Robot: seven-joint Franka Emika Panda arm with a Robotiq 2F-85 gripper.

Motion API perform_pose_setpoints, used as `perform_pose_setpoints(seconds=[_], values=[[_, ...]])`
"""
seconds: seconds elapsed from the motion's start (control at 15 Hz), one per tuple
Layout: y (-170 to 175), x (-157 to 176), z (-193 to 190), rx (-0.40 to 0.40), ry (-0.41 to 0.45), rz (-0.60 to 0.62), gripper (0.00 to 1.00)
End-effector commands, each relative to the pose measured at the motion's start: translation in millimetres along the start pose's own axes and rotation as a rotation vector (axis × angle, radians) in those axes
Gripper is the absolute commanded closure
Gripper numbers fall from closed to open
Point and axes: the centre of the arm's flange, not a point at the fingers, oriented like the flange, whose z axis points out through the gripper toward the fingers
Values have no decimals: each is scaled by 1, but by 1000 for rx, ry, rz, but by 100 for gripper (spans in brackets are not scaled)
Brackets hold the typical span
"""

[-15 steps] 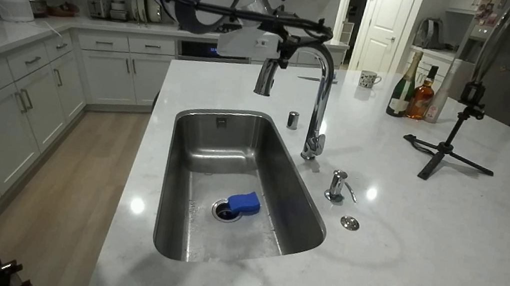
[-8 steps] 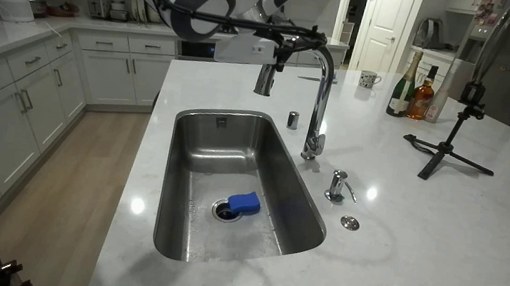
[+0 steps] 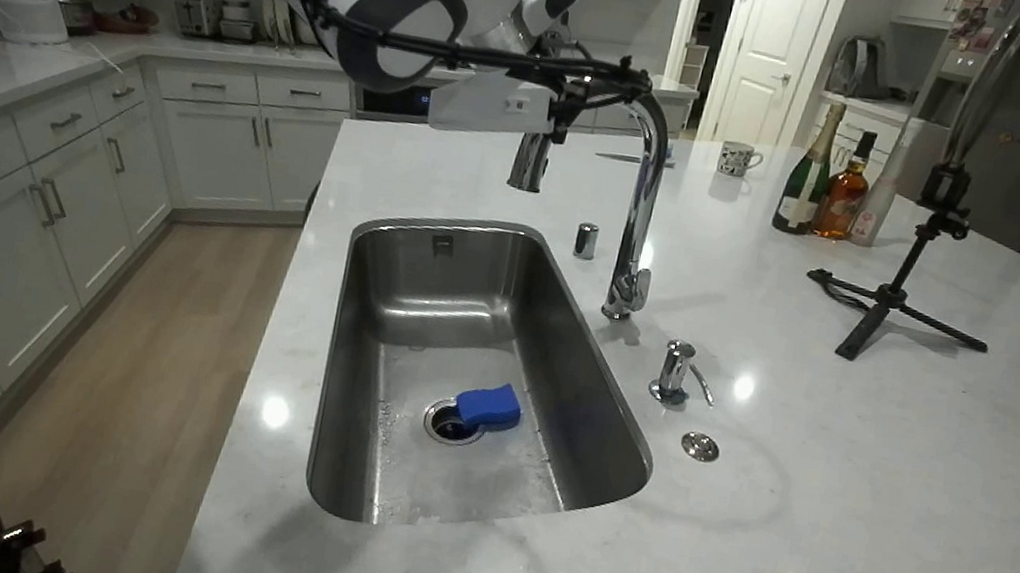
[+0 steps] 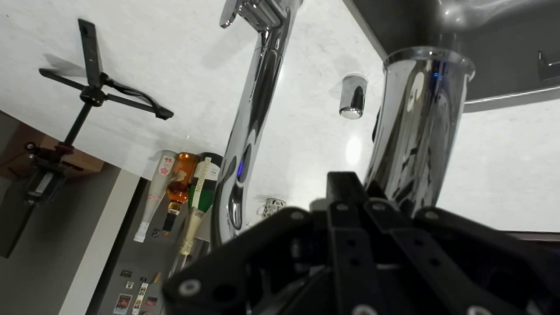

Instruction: Move the faucet nozzle to the center

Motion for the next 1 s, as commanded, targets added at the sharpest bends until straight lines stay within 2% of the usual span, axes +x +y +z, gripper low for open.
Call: perform_pose_setpoints(seconds=[0.0, 0.6, 0.93], values=[[-12, -6, -17, 17, 36, -26, 100], [-17, -10, -21, 48, 61, 21, 100], [-37, -4, -22, 70, 62, 16, 100]])
